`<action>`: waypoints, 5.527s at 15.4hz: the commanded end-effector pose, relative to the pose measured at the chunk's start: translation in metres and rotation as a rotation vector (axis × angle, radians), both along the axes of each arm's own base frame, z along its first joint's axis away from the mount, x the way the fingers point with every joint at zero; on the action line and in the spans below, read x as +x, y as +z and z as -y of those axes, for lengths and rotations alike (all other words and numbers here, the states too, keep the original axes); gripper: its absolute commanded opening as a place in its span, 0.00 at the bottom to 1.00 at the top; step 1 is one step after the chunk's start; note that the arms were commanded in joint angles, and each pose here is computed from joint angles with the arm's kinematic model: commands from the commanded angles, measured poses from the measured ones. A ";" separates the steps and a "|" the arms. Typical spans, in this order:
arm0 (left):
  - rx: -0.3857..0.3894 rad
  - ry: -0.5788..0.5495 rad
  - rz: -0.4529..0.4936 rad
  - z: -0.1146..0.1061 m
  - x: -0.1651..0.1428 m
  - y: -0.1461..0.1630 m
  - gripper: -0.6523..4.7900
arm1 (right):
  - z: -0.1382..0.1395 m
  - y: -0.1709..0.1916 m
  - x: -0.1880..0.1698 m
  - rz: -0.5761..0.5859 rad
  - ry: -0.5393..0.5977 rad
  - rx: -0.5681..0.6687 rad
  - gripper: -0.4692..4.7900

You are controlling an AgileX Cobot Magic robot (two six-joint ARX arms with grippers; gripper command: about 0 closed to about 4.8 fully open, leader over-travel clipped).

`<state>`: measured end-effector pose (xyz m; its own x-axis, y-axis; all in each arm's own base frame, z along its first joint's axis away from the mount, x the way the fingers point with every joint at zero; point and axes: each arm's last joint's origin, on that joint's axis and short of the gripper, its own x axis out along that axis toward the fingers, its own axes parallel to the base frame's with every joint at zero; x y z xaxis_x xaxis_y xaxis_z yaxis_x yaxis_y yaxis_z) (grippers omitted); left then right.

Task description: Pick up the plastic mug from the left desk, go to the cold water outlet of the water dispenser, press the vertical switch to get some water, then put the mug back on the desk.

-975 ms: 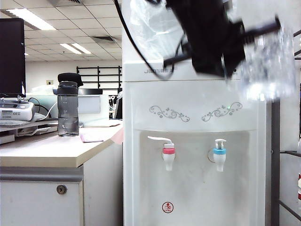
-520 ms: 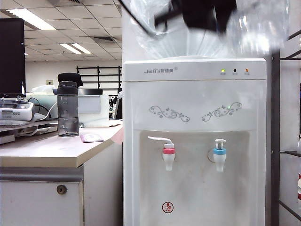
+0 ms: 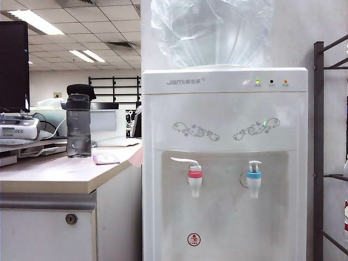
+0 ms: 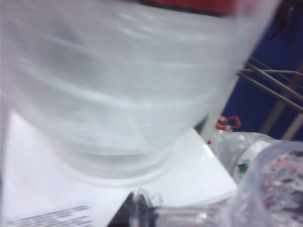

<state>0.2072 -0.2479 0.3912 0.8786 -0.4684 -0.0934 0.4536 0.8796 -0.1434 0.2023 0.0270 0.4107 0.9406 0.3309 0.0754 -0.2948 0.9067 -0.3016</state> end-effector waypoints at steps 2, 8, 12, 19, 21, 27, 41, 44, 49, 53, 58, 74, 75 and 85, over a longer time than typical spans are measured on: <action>-0.053 0.068 0.043 -0.031 0.002 0.021 0.11 | 0.001 0.007 -0.008 0.032 0.003 0.031 0.08; -0.060 0.247 0.054 -0.089 0.013 0.015 0.11 | 0.001 0.009 -0.012 0.042 0.010 0.031 0.08; -0.042 0.412 0.045 -0.131 0.031 -0.007 0.11 | 0.000 0.010 -0.015 0.049 0.034 0.029 0.08; -0.046 0.584 0.060 -0.182 0.070 -0.084 0.11 | 0.001 0.015 -0.025 0.077 0.035 0.031 0.08; -0.025 0.604 0.060 -0.186 0.079 -0.102 0.11 | 0.001 0.016 -0.027 0.081 0.036 0.032 0.08; -0.007 0.648 0.020 -0.183 0.149 -0.238 0.11 | 0.002 0.018 -0.035 0.085 0.039 0.032 0.08; -0.044 0.703 -0.010 -0.215 0.167 -0.287 0.12 | 0.003 0.017 -0.039 0.064 0.039 0.030 0.08; -0.039 0.671 -0.027 -0.214 0.167 -0.288 0.34 | 0.002 0.016 -0.039 0.062 0.040 0.030 0.08; -0.004 0.629 -0.109 -0.214 0.160 -0.282 0.42 | 0.002 0.016 -0.039 0.063 0.040 0.030 0.08; 0.051 0.629 -0.228 -0.214 0.154 -0.277 0.42 | 0.002 0.017 -0.039 0.063 0.040 0.030 0.08; 0.084 0.636 -0.298 -0.215 0.147 -0.262 0.41 | 0.003 0.017 -0.039 0.063 0.039 0.030 0.08; -0.087 0.409 0.136 -0.230 -0.038 -0.123 0.11 | 0.006 -0.025 -0.059 0.077 -0.001 0.166 0.08; -0.031 0.346 0.084 -0.232 -0.077 -0.145 0.11 | 0.010 -0.097 -0.080 0.022 -0.050 0.165 0.08; 0.043 0.409 0.170 -0.245 -0.110 -0.220 0.11 | 0.020 -0.198 -0.121 -0.268 -0.293 0.185 0.18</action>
<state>0.0968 -0.0046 0.1739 0.9920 -0.0947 0.0834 0.0995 0.9935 -0.0550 0.0817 0.0070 0.2098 0.9843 0.0515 -0.1685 -0.0654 0.9948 -0.0781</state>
